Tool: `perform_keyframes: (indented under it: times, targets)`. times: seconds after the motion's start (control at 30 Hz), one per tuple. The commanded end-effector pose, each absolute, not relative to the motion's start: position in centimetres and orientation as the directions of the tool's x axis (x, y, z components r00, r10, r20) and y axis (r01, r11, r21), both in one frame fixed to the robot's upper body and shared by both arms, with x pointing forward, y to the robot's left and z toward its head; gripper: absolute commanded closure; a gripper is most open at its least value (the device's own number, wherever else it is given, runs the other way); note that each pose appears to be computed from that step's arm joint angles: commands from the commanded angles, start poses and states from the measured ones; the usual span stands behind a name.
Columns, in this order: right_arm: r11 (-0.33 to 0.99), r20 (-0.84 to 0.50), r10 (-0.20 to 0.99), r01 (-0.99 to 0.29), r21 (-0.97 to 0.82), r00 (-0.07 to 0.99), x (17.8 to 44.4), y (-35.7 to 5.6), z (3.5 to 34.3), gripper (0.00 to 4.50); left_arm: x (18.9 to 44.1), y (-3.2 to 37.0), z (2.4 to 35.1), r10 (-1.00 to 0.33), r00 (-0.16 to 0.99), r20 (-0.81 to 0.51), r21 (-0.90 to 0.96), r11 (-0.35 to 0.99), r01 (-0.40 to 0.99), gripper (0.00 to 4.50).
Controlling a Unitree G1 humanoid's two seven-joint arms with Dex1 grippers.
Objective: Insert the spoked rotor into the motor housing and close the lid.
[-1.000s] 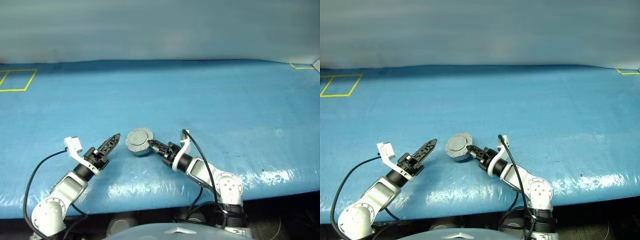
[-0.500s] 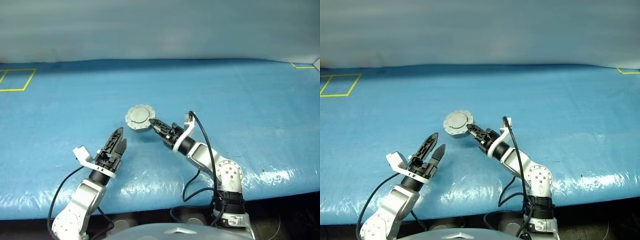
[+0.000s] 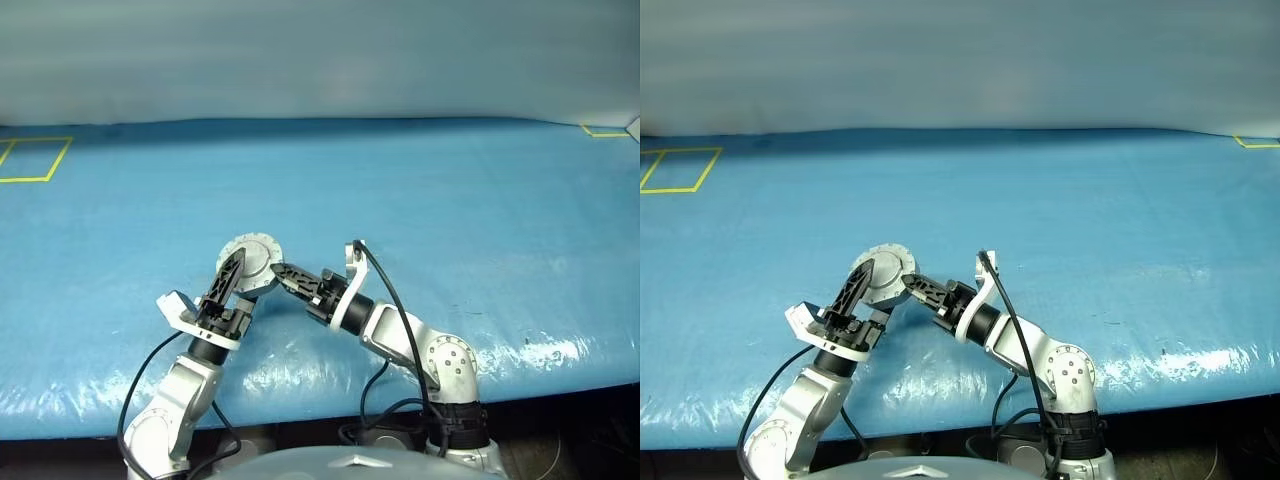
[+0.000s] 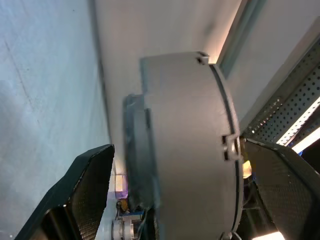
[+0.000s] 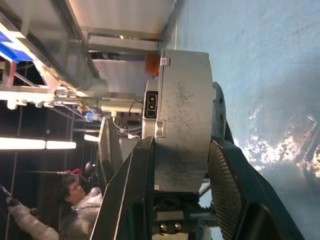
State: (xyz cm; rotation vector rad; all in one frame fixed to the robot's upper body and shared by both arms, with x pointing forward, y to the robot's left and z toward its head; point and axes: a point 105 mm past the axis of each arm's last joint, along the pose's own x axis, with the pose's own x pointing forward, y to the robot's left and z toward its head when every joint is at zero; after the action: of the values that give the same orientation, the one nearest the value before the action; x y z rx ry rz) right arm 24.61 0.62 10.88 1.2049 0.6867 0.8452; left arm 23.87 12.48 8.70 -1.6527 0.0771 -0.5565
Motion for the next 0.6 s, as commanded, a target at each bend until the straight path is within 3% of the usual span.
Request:
perform_keyframes:
  times: [0.03,0.1,0.17,0.37,0.53,0.6]
  targets:
    - [0.070,0.073,0.865,-0.264,0.962,0.497,23.8,0.9,12.9,3.30,23.9,12.4,9.6,-0.355,0.863,0.359,-0.930,-0.207,0.303,0.00]
    - [0.079,0.071,0.862,-0.270,0.960,0.501,23.9,0.8,12.8,3.30,24.1,12.2,9.4,-0.360,0.869,0.340,-0.937,-0.212,0.279,0.00]
    - [0.089,0.070,0.859,-0.281,0.956,0.508,24.0,0.6,12.7,3.30,24.2,12.0,9.3,-0.360,0.875,0.324,-0.941,-0.219,0.258,0.37]
    - [0.124,0.054,0.836,-0.284,0.951,0.546,24.9,0.0,12.2,3.30,23.8,11.2,9.6,-0.369,0.878,0.303,-0.945,-0.236,0.227,2.08]
    - [0.141,0.059,0.814,-0.295,0.945,0.578,25.8,-0.5,11.9,3.30,23.6,11.1,9.6,-0.366,0.886,0.286,-0.950,-0.233,0.210,2.07]
    - [0.223,0.022,0.819,-0.353,0.909,0.573,25.9,-0.8,11.4,2.54,23.8,11.3,9.5,-0.355,0.894,0.275,-0.955,-0.210,0.210,2.07]
